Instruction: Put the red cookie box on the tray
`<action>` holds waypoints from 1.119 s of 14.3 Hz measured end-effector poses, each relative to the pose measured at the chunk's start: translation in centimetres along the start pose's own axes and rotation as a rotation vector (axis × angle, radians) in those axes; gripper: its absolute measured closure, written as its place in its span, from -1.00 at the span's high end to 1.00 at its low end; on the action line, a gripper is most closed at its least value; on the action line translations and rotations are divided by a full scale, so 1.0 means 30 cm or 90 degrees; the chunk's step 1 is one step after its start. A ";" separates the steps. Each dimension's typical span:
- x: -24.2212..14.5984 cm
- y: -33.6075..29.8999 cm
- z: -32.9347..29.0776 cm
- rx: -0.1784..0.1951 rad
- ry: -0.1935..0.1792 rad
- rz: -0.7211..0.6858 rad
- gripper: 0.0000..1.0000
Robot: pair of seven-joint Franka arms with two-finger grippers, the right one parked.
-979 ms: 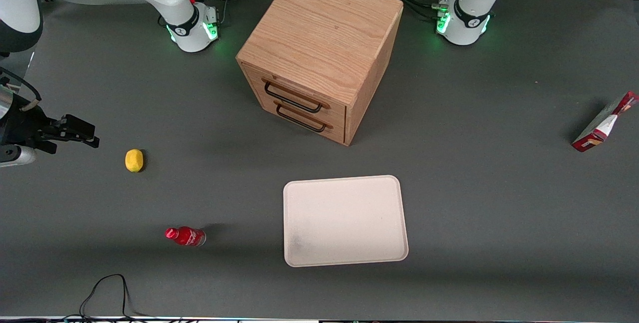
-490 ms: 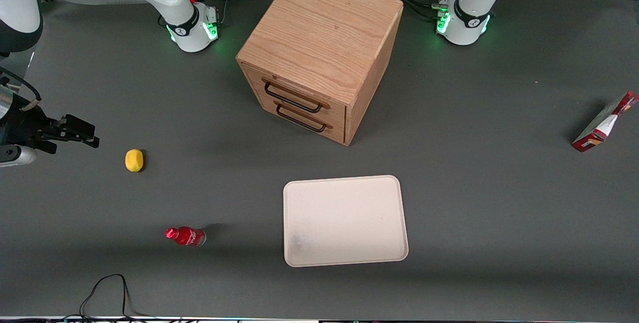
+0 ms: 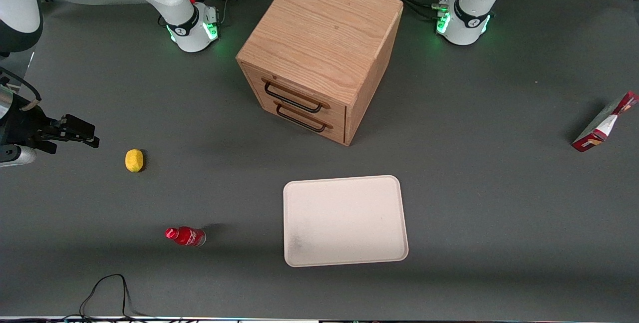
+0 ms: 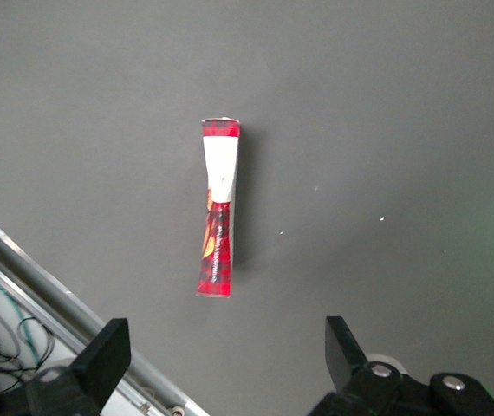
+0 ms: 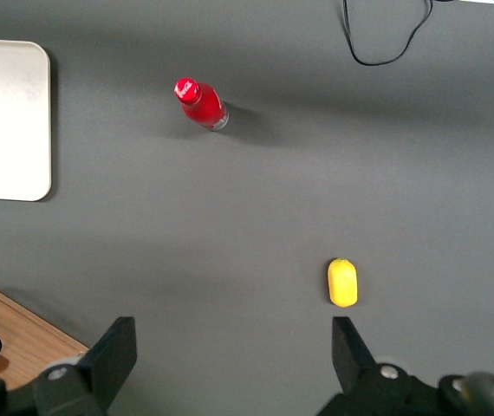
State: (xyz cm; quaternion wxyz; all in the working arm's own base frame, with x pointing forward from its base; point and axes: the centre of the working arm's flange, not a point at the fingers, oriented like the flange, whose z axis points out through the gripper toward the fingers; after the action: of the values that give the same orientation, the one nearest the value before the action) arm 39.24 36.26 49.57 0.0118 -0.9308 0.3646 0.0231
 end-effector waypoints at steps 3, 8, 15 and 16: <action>0.007 -0.029 0.172 -0.015 -0.002 0.022 1.00; 0.006 -0.086 0.375 -0.029 -0.006 0.045 1.00; -0.035 -0.109 0.619 -0.022 0.032 0.057 1.00; -0.038 -0.110 0.653 -0.023 0.040 0.058 1.00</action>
State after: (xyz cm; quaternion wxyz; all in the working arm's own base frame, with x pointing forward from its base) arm 39.97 40.20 30.09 -0.0176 -0.9135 0.4064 0.0006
